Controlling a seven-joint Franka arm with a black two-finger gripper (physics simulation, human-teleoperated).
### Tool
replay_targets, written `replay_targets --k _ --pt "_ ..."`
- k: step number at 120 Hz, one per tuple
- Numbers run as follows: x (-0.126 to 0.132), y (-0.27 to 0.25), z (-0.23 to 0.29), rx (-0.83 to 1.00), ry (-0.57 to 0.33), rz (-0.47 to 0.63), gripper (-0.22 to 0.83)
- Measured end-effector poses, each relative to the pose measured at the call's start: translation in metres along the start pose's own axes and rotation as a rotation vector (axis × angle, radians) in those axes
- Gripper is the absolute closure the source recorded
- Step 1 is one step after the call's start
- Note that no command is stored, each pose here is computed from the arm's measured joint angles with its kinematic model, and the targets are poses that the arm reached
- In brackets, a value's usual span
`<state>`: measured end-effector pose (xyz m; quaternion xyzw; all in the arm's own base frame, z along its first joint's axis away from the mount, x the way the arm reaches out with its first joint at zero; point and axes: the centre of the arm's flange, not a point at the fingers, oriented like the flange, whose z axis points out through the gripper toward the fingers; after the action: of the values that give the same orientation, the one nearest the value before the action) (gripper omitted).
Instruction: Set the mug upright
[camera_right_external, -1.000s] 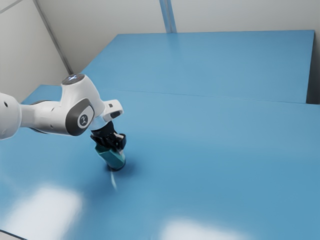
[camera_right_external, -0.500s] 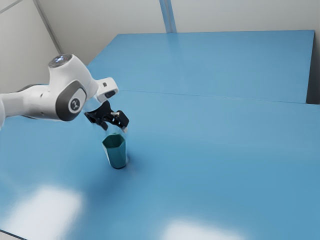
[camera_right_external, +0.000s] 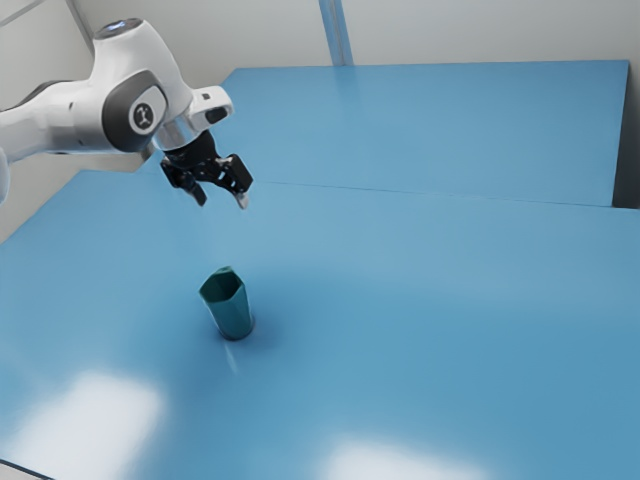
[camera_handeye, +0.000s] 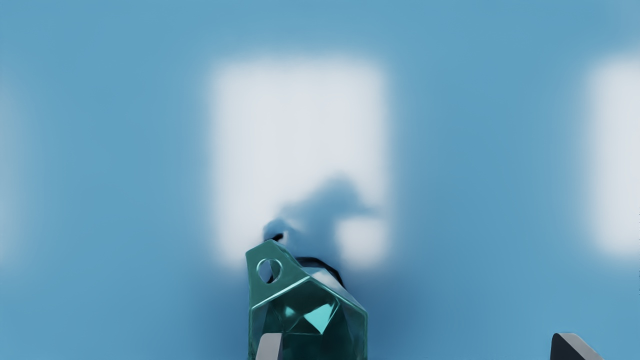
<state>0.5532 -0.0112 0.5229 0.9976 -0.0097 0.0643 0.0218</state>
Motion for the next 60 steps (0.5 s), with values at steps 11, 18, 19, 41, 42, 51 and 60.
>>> replay_targets --k 11,18,19,41,42,51,60 --pt "0.004 -0.002 -0.008 0.001 -0.029 -0.005 0.02" --pt "0.008 -0.002 -0.015 -0.001 -0.042 -0.005 0.02" --pt "0.009 -0.002 -0.016 -0.001 -0.043 -0.005 0.02" --pt "0.021 0.001 -0.047 -0.002 -0.063 0.001 0.02" --pt "0.021 0.001 -0.049 -0.002 -0.064 0.001 0.02" --pt "0.023 0.003 -0.064 0.000 -0.067 0.005 0.02" --pt "0.025 0.005 -0.080 0.000 -0.067 0.009 0.02"
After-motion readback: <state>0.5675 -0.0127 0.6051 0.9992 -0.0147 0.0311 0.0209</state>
